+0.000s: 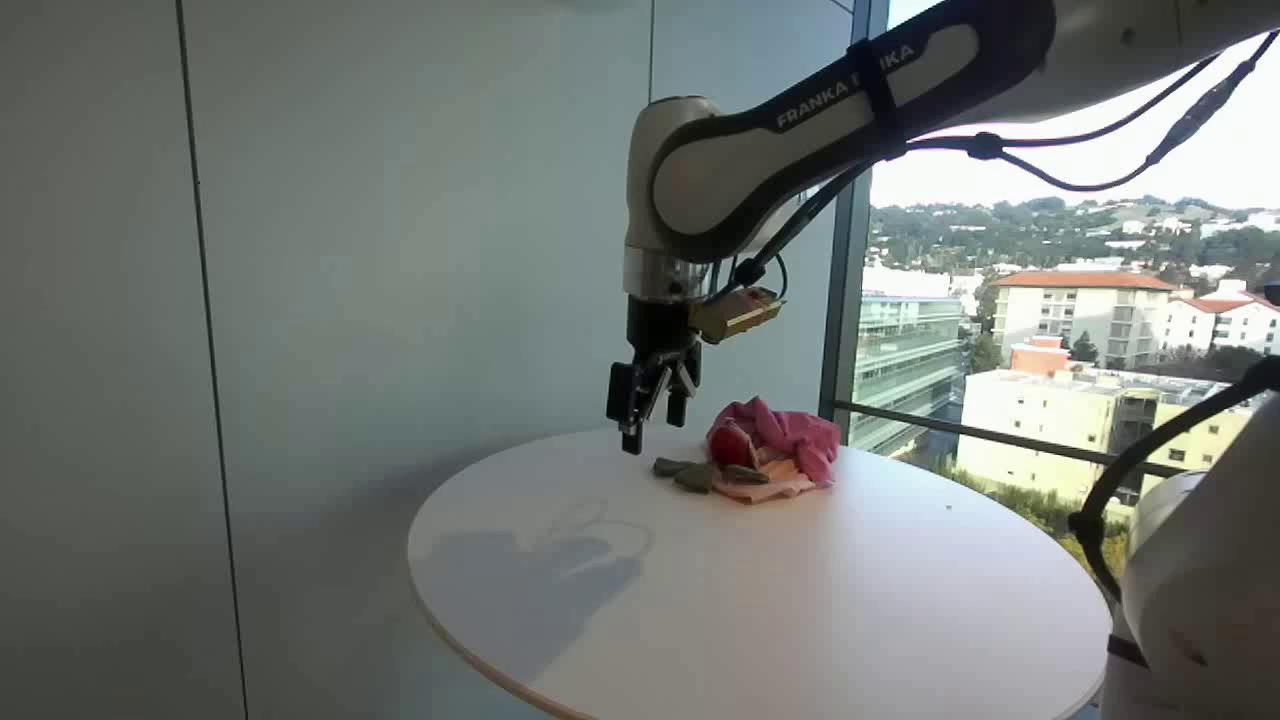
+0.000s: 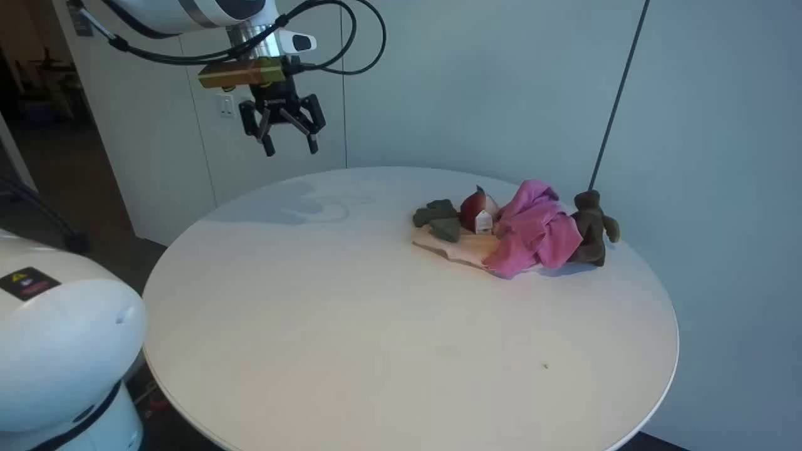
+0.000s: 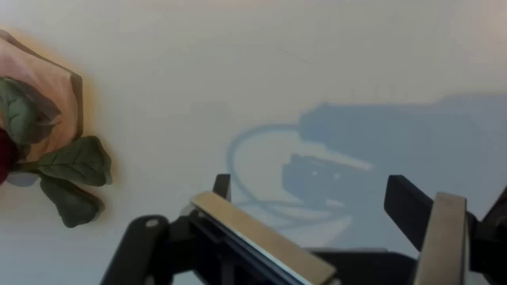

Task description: Move the items on the table to the left

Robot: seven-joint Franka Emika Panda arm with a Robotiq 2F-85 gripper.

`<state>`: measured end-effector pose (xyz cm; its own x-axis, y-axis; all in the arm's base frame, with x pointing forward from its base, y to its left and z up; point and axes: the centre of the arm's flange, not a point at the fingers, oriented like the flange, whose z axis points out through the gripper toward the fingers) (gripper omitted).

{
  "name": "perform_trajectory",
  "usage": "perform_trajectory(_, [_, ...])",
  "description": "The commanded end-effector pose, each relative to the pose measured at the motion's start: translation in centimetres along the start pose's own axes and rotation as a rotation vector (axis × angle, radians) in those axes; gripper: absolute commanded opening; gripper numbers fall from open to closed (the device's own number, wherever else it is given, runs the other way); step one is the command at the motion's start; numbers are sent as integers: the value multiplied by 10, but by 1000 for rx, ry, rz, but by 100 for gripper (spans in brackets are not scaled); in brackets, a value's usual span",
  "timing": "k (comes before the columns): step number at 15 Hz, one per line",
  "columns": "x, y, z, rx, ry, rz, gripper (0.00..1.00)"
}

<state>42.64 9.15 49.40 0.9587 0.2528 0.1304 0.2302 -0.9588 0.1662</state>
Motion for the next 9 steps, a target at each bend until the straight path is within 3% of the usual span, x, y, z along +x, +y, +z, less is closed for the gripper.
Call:
perform_trajectory(1, [1, 0, -3, 0, 6, 1, 100])
perform_trajectory(9, [2, 1, -8, -2, 18, 2, 100])
